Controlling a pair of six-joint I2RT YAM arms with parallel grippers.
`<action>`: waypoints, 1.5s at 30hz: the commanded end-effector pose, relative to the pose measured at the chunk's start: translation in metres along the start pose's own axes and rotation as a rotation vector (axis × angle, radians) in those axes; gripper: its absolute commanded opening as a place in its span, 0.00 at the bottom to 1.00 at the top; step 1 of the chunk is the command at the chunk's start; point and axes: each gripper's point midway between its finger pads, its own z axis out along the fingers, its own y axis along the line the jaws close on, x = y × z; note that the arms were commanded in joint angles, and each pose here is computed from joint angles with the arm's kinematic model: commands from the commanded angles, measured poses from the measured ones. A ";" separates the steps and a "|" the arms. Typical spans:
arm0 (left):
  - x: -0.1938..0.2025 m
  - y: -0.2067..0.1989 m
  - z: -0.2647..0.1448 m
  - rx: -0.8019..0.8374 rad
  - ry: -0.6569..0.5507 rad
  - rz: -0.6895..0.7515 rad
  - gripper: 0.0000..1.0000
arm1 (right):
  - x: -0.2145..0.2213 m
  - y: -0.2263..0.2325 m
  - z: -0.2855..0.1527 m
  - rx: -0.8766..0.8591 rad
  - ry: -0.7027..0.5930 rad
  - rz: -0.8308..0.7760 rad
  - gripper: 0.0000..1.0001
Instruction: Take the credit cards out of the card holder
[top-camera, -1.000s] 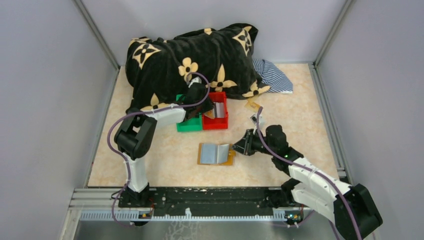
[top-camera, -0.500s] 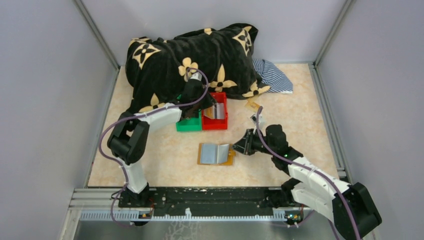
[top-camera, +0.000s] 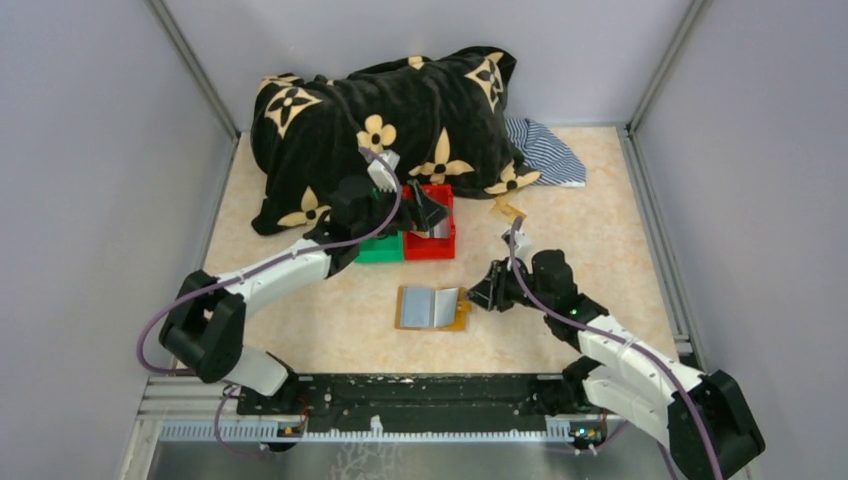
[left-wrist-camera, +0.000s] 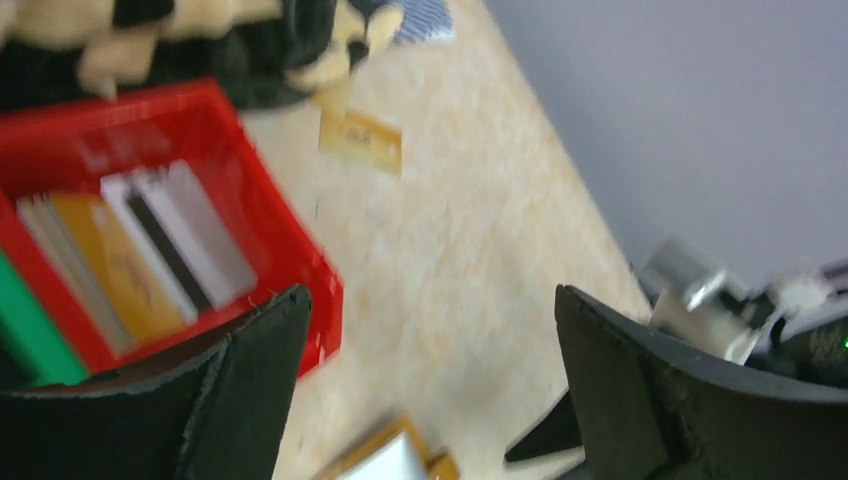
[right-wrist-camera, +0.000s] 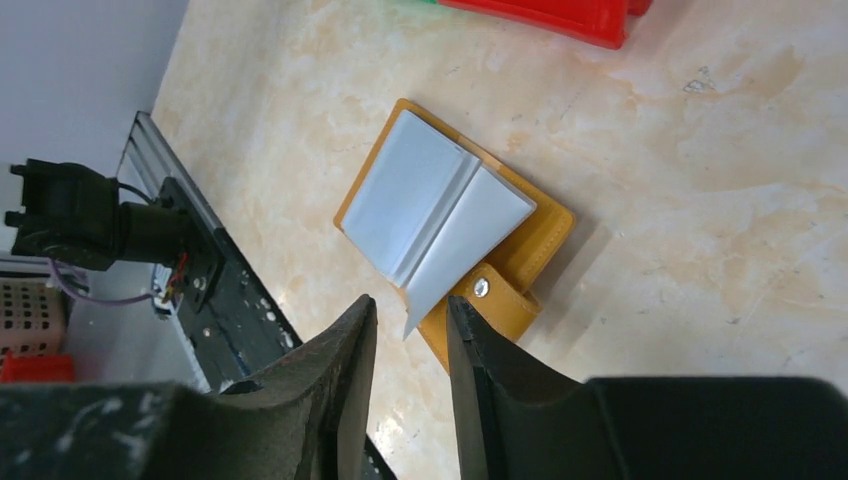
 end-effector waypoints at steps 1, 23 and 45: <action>0.047 0.010 -0.039 0.004 0.062 -0.002 0.99 | -0.032 0.005 -0.008 0.041 -0.069 -0.108 0.35; 0.181 0.049 -0.158 -0.176 0.306 0.089 0.80 | -0.005 0.040 0.071 0.054 0.050 -0.125 0.35; 0.211 0.063 -0.148 -0.219 0.389 -0.003 0.80 | 0.063 0.013 0.097 0.067 0.197 -0.045 0.40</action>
